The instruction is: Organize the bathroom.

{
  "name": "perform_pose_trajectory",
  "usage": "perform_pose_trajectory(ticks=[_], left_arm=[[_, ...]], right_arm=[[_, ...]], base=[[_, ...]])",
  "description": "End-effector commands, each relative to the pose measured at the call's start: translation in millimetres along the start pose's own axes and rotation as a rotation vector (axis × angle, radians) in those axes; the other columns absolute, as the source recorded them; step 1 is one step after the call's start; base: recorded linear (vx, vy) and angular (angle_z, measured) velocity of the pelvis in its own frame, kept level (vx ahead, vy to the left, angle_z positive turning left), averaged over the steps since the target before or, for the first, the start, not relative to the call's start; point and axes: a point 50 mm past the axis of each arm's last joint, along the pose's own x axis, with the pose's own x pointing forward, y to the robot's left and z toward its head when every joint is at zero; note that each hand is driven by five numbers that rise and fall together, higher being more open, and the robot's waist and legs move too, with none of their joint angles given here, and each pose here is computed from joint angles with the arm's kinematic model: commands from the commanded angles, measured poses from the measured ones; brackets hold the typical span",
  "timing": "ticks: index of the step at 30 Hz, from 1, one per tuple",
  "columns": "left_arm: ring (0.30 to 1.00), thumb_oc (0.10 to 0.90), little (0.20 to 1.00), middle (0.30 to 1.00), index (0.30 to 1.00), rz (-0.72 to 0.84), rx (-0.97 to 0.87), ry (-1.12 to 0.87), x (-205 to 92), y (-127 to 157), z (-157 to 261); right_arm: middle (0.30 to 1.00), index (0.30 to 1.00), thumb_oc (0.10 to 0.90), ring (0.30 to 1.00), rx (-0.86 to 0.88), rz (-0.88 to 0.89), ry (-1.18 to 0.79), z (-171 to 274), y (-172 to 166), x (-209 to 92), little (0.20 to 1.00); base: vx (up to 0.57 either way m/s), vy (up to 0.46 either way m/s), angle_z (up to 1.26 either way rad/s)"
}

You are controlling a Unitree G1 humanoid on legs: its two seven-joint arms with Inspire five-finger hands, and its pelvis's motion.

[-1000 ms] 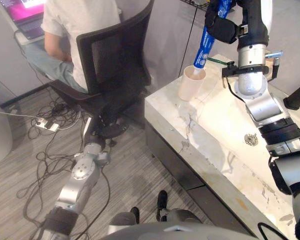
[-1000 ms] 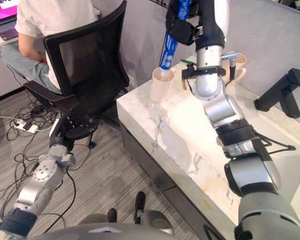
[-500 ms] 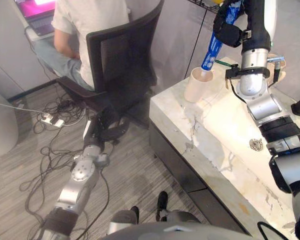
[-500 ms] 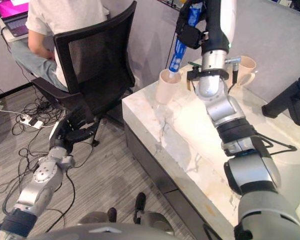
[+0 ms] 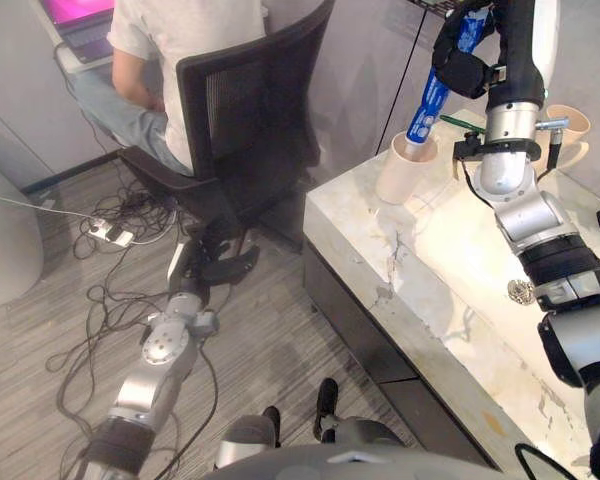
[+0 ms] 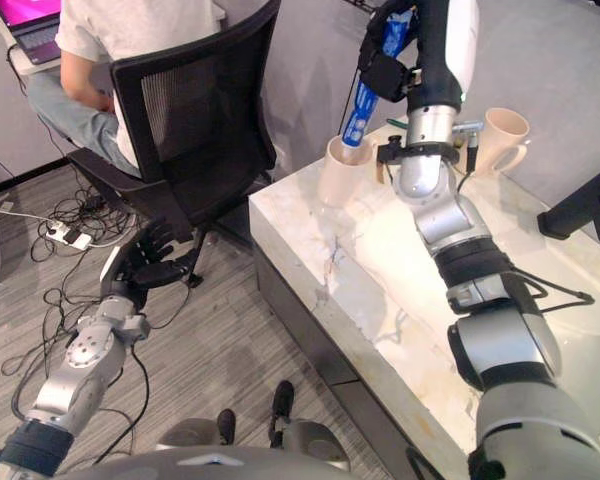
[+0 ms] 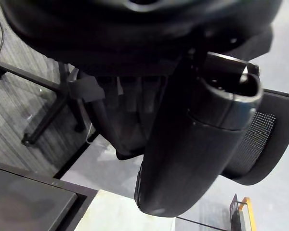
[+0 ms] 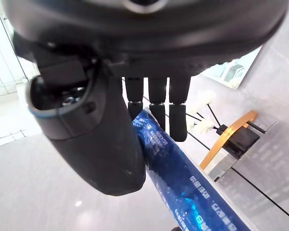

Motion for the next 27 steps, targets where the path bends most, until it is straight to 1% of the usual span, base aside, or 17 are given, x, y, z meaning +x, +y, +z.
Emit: perform_pose_trajectory(ticks=[1,8,11,13,15,19,27], left_arm=[[0.9,0.8,0.9,0.9,0.9,-0.037,0.039,-0.2,-5.2,3.5,34.5],[0.9,0.8,0.9,0.9,0.9,-0.024,0.028,-0.202,-4.9,1.2,33.3],[0.9,0.8,0.9,0.9,0.9,-0.014,0.018,-0.209,-3.7,-1.1,35.5],[0.9,0.8,0.9,0.9,0.9,-0.01,0.021,-0.212,-2.7,-2.8,35.7],[0.9,0.8,0.9,0.9,0.9,0.001,0.018,-0.216,-1.9,-4.7,35.6],[0.9,0.8,0.9,0.9,0.9,0.013,0.013,-0.224,-0.7,-5.2,37.4],[0.9,0.8,0.9,0.9,0.9,0.02,0.009,-0.247,1.8,-10.5,40.8]], right_arm=[[0.3,0.3,0.4,0.3,0.107,-0.196,-0.213,43.0,-23.5,25.3,0.3],[0.3,0.3,0.4,0.3,0.171,-0.176,-0.2,49.4,-12.1,15.8,0.3],[0.3,0.3,0.4,0.3,0.201,-0.167,-0.187,52.2,-3.3,7.1,0.3],[0.9,0.9,0.8,0.9,0.232,-0.144,-0.164,52.3,1.9,3.8,0.9],[0.9,0.9,0.8,0.9,0.279,-0.128,-0.117,49.2,9.1,-1.5,0.9],[0.9,0.9,0.8,0.9,0.308,-0.107,-0.069,48.5,16.8,-6.3,0.9],[0.9,0.9,0.8,0.9,0.293,-0.056,0.021,35.8,27.5,-13.3,0.9]], base=[[-0.01,0.019,-0.03],[-0.02,0.025,-0.05],[-0.05,0.039,-0.08],[-0.05,0.04,-0.1],[-0.04,0.042,-0.11],[-0.05,0.031,-0.01],[-0.08,0.042,-0.02]])
